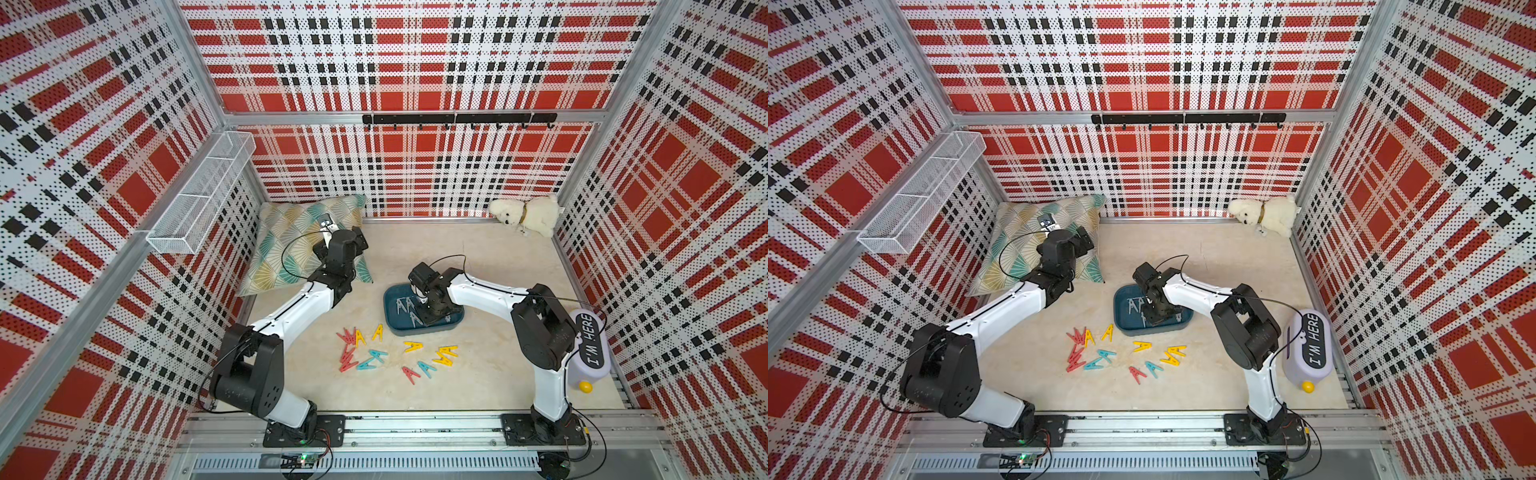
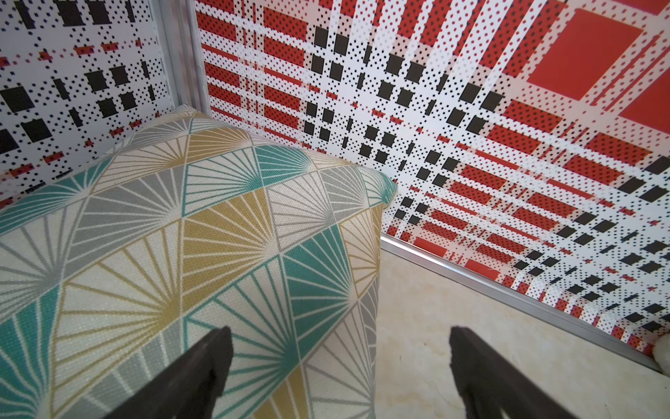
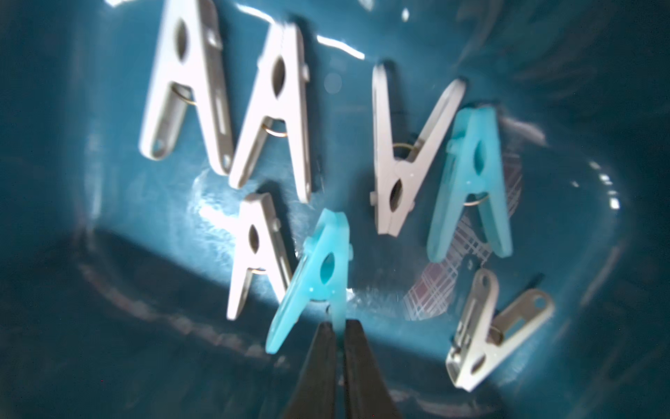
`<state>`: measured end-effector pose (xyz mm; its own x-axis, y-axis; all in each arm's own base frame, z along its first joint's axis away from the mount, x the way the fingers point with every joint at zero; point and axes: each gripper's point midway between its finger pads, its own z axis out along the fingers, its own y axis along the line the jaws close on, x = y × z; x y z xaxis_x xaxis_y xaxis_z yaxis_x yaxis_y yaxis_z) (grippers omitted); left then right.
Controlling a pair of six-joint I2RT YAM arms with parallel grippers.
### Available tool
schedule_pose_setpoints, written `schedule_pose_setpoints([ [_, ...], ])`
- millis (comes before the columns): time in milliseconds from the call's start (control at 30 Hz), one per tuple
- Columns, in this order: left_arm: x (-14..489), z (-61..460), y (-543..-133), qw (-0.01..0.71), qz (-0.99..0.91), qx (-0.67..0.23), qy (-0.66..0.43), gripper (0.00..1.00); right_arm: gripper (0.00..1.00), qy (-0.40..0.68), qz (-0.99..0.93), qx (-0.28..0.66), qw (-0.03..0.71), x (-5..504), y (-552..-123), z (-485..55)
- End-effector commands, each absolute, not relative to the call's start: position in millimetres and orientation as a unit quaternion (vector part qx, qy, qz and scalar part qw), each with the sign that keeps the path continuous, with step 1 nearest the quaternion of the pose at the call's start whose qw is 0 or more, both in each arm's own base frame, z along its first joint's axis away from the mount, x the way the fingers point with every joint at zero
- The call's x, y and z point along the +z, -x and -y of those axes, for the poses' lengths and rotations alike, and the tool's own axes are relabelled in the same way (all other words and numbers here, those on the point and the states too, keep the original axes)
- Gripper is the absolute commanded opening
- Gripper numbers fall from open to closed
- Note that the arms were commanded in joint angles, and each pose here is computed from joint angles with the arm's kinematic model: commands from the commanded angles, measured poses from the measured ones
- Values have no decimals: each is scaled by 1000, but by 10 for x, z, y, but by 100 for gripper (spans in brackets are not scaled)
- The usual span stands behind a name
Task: Put the clothespins into the storage box
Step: Place the clothespin in the storage box.
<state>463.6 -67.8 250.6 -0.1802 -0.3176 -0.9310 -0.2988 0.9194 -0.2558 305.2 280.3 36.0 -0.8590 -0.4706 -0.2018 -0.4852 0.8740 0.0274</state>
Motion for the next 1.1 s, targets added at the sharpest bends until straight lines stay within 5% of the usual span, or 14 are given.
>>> schedule_pose_setpoints([
  [0, 2596, 656, -4610, 614, -763, -2, 200, 99, 11, 257, -962, 25, 87, 258, -3027, -2779],
  [600, 2621, 614, -4600, 615, -762, 6, 202, 99, 23, 261, -963, 0, 72, 114, -3039, -2724],
  [1067, 2623, 602, -4607, 612, -764, 12, 203, 99, 38, 222, -953, 66, 196, 1258, -3325, -2693],
])
